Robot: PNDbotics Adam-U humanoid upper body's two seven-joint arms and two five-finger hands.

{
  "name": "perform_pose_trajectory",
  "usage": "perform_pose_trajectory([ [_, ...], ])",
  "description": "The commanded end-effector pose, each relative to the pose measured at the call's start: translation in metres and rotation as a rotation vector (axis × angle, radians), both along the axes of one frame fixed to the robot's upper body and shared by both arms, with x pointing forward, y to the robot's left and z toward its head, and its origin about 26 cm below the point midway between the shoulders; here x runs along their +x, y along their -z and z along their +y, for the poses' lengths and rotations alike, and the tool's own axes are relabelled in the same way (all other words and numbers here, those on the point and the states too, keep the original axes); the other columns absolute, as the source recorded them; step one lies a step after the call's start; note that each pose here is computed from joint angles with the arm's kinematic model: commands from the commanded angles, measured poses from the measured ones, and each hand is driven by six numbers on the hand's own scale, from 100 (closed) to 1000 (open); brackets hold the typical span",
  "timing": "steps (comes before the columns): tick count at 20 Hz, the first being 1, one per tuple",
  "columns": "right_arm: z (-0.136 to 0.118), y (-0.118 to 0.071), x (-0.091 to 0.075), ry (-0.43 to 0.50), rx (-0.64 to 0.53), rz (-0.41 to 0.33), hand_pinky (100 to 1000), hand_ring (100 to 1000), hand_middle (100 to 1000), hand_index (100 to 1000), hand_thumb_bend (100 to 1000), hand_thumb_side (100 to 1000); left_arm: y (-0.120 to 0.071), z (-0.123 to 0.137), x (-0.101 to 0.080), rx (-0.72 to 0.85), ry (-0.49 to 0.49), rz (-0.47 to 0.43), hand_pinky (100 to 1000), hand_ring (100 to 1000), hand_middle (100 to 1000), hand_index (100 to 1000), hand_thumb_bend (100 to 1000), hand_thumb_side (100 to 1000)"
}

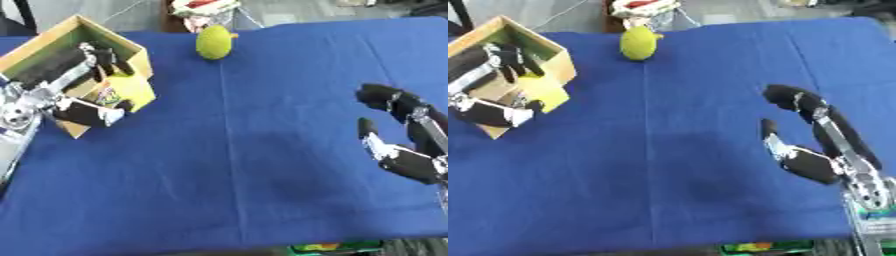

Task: Pick up objects on the table and place them in the box.

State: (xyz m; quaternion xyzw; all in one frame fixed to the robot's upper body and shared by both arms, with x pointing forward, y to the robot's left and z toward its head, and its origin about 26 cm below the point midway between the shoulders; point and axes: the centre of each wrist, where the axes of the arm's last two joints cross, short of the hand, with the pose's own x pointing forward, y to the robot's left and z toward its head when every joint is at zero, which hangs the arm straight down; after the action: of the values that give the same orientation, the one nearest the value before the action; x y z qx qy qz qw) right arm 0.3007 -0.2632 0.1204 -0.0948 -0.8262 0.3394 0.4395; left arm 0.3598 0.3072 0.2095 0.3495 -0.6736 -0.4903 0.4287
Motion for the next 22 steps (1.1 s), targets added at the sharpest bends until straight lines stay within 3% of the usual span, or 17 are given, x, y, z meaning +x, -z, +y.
perform_pose_trajectory([
  [1, -0.003, -0.006, 0.0, 0.001, -0.009, -0.018, 876, 846, 793, 893, 100, 391, -0.019, 0.025, 0.011, -0.032, -0.149, -0.087, 542, 621, 592, 714, 283, 100],
  [7, -0.004, -0.004, -0.001, 0.002, -0.009, -0.014, 876, 846, 793, 893, 100, 389, -0.024, 0.052, 0.036, -0.112, -0.355, -0.142, 535, 631, 604, 722, 283, 100],
  [8, -0.004, -0.004, -0.001, 0.001, -0.009, -0.014, 876, 846, 793, 893, 100, 382, -0.023, 0.056, 0.04, -0.118, -0.384, -0.141, 535, 631, 607, 723, 253, 100],
  [13, -0.003, -0.003, -0.001, -0.001, -0.009, -0.011, 876, 846, 793, 893, 100, 389, -0.007, 0.076, 0.059, -0.126, -0.506, -0.098, 543, 640, 627, 738, 306, 100],
  [19, -0.003, -0.003, -0.001, -0.003, -0.009, -0.011, 876, 846, 793, 893, 100, 389, 0.019, 0.085, 0.069, -0.094, -0.531, -0.006, 581, 683, 677, 765, 332, 104],
  [22, -0.003, -0.003, -0.001, -0.003, -0.009, -0.011, 876, 846, 793, 893, 100, 389, 0.032, 0.087, 0.068, -0.057, -0.513, 0.054, 654, 761, 762, 810, 403, 190],
])
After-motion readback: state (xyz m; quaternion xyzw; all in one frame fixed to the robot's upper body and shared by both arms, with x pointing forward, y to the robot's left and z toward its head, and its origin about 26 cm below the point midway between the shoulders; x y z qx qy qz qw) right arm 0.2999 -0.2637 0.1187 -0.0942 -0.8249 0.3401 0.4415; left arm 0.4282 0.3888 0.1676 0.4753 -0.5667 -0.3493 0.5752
